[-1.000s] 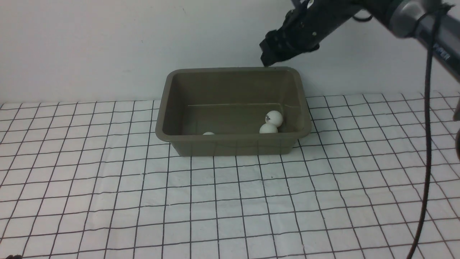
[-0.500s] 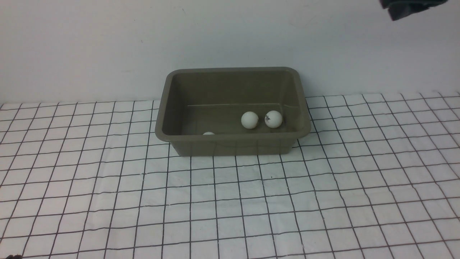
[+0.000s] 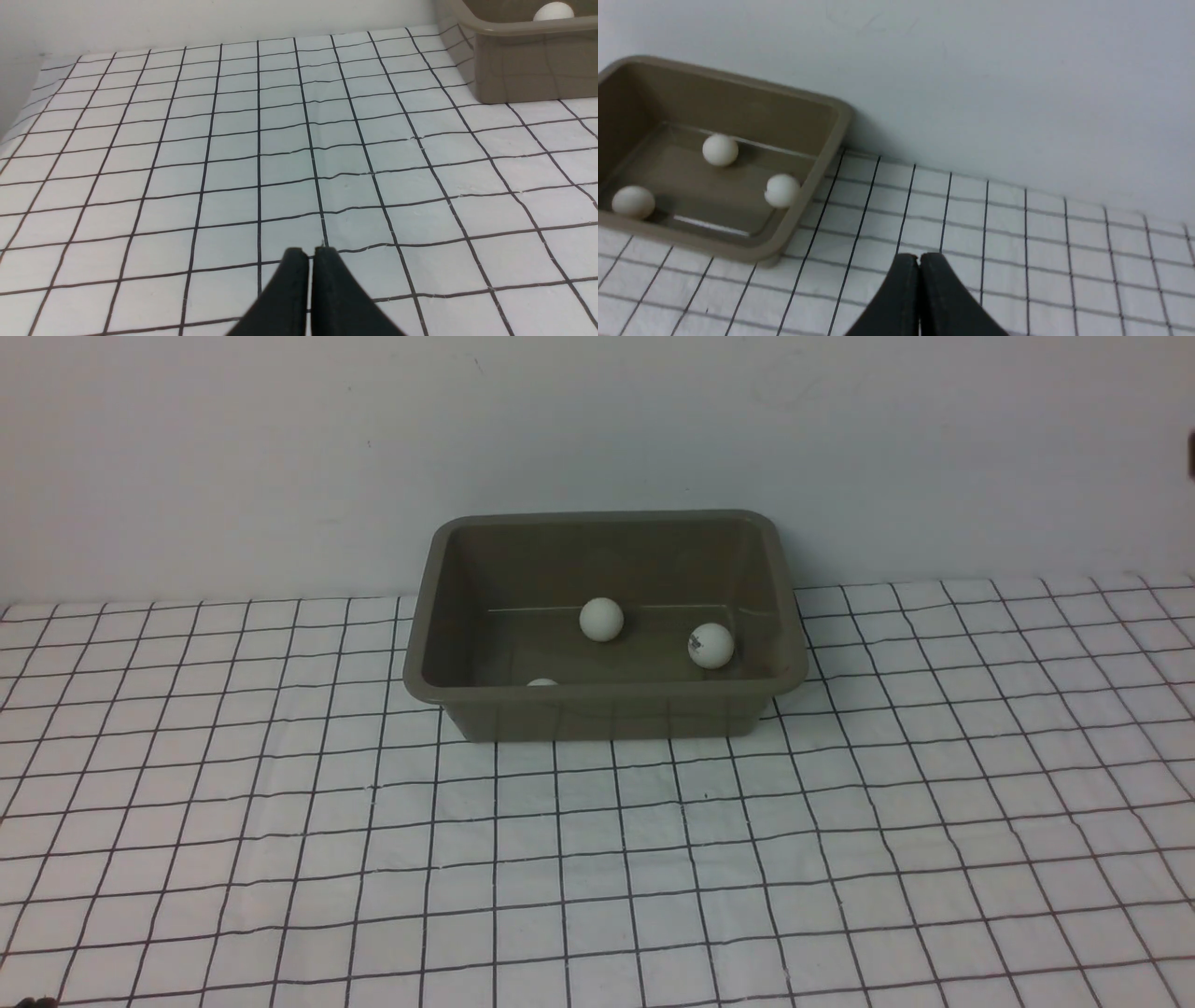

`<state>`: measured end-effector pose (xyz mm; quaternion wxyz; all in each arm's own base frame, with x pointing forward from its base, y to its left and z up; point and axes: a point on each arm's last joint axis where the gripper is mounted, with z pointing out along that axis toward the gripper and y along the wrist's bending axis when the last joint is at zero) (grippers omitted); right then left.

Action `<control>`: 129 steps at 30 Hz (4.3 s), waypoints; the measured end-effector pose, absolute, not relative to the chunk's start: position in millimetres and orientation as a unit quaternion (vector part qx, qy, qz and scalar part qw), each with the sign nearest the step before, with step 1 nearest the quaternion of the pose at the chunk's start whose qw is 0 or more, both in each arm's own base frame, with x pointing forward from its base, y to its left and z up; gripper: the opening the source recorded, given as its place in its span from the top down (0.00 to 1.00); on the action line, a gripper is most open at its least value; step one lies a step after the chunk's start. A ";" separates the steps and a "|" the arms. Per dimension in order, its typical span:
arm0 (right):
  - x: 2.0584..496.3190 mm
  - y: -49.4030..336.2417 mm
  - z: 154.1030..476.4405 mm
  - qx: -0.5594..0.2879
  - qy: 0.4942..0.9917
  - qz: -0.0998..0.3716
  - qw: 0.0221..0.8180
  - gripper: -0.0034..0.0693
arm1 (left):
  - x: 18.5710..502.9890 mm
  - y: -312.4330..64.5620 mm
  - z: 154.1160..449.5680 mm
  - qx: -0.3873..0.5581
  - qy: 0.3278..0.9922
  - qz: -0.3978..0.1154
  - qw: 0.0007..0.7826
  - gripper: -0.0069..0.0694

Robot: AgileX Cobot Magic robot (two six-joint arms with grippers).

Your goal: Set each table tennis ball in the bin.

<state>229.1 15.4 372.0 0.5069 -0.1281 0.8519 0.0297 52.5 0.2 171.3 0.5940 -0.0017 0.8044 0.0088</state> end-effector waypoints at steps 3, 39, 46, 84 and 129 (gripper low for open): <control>216.6 15.9 342.7 -0.126 0.861 0.035 0.491 0.97 | 52.5 0.2 171.3 -0.002 0.804 0.009 0.594 0.92; 125.7 14.4 296.2 -0.105 0.805 0.024 0.584 0.98 | 52.5 0.2 171.3 -0.002 0.804 0.009 0.594 0.92; 87.4 9.6 266.4 -0.062 0.760 0.017 0.647 0.98 | 52.5 0.2 171.3 -0.002 0.804 0.009 0.594 0.92; 56.7 1.1 201.9 0.002 0.691 0.009 0.723 0.98 | 52.5 0.2 171.3 -0.002 0.804 0.009 0.594 0.92; 54.0 -2.2 179.7 0.037 0.782 0.012 0.622 0.98 | 52.5 0.2 171.3 -0.002 0.804 0.009 0.594 0.92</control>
